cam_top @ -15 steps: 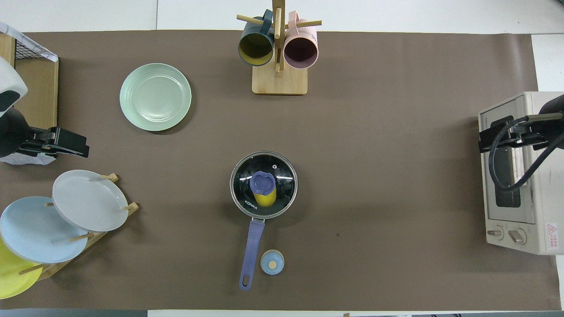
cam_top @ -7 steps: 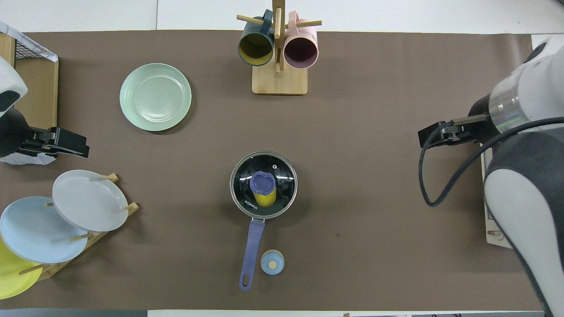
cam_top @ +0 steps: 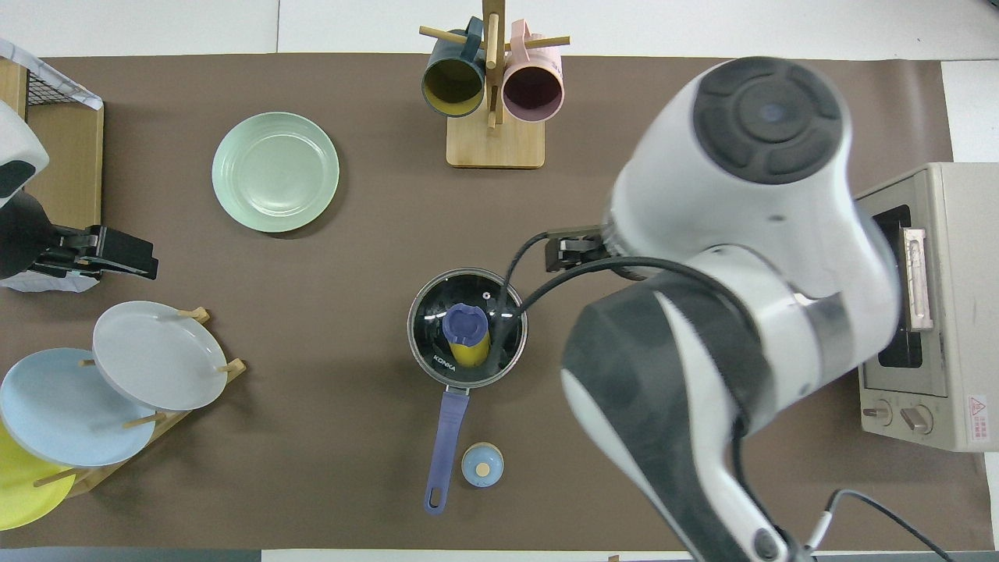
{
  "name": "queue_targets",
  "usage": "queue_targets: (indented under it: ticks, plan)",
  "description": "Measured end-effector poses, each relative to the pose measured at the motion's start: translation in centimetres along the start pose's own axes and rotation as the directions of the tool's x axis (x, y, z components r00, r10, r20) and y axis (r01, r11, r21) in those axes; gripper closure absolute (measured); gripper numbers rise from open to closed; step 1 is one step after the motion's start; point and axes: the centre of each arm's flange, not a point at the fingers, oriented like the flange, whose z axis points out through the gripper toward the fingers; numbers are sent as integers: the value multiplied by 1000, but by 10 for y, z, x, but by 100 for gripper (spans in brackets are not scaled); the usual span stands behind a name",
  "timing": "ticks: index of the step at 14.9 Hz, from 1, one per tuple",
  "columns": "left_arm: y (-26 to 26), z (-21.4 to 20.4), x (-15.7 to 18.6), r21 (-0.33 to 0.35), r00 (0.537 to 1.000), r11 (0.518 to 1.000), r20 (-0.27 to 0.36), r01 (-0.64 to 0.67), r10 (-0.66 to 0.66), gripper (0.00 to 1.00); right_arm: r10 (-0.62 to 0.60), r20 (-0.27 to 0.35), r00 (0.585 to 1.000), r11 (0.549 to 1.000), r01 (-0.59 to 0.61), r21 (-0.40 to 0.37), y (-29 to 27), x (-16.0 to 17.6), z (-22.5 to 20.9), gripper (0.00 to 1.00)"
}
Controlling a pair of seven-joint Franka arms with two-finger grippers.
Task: Transfer potato from pot to plate
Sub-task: 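Reach the right gripper over the glass lid on the saucepan, then grasp the lid knob with the right gripper and lift it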
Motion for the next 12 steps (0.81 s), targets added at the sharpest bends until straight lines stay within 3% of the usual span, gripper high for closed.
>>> queue_targets:
  ticks: [6, 12]
  plan:
    - [0, 0, 0, 0, 1000, 1000, 0, 0, 0, 0, 26, -71, 997, 999, -23, 42, -88, -13, 42, 0]
    - [0, 0, 0, 0, 1000, 1000, 1, 0, 0, 0, -50, -107, 993, 997, 44, -56, -148, -29, 111, 0]
